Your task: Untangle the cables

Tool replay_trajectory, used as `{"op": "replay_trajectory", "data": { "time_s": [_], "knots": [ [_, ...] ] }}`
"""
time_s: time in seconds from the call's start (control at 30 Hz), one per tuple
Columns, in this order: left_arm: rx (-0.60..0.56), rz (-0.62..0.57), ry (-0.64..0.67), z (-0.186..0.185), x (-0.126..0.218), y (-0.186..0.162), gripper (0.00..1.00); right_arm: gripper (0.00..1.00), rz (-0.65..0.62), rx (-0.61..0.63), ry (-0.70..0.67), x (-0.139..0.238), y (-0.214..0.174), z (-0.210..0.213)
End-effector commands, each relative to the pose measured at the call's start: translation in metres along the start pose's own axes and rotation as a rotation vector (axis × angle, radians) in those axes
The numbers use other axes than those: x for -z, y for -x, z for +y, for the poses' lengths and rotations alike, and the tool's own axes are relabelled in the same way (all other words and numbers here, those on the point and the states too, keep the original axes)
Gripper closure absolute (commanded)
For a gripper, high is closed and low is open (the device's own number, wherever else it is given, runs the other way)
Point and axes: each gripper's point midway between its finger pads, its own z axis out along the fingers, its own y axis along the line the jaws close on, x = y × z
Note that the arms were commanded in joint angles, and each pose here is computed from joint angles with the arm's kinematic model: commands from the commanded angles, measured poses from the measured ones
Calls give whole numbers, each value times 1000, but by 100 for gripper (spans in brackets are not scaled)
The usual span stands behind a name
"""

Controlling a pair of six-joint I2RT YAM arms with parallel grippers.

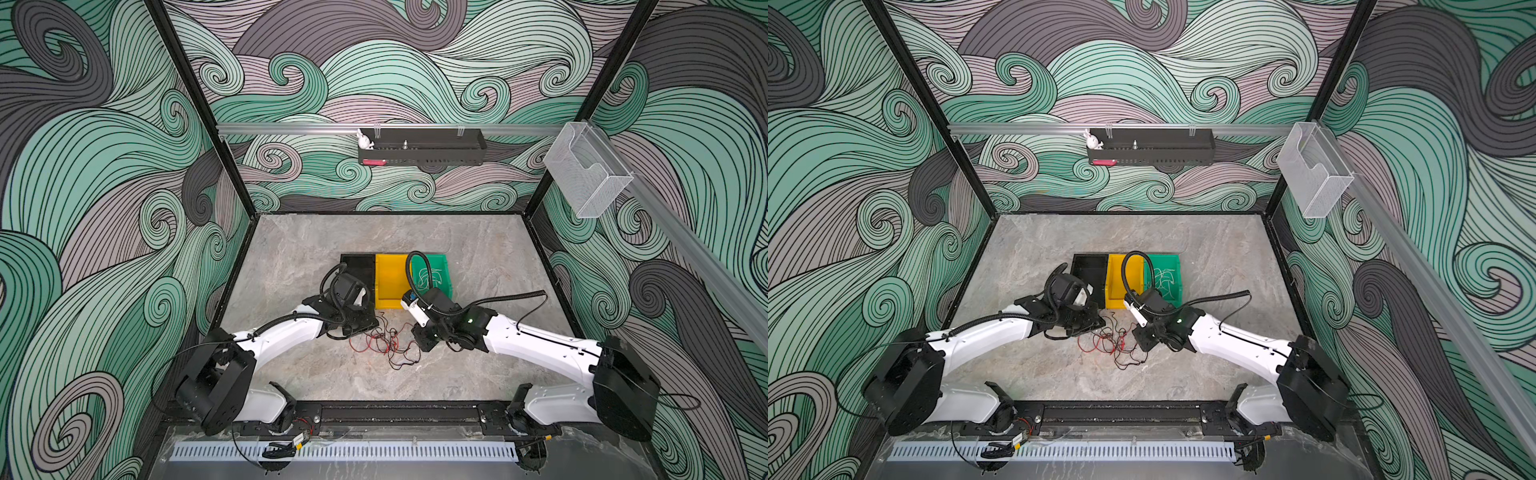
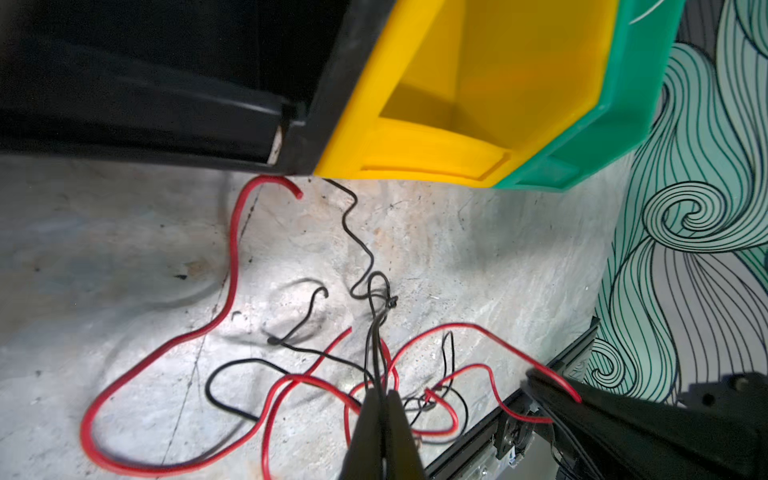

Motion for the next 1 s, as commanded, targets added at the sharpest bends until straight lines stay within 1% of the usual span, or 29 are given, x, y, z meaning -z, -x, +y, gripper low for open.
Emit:
{"op": "replay_trajectory", "data": {
  "time_s": [0.0,0.27,0.4,0.53,0.67,0.8,0.97],
  "knots": [
    [26,-18,51,17,10,0,99,100,-26,-81,-112,13,-2,-29],
    [73,-77,65,37,34,6,99,100,-78,-284,-226,34,-9,-79],
    [93,-93,76,46,43,9,99,100,-95,-409,-203,39,-14,-97],
    [118,-104,76,52,47,9,99,100,-107,-503,-167,43,-16,-107],
    [142,-124,82,58,54,12,99,100,-125,-600,-179,51,-23,-124],
    [181,-152,104,69,61,13,100,100,-107,-722,-167,50,-37,-139],
    [216,-193,149,81,71,14,100,100,-84,-822,-194,52,-54,-156]
  ]
}}
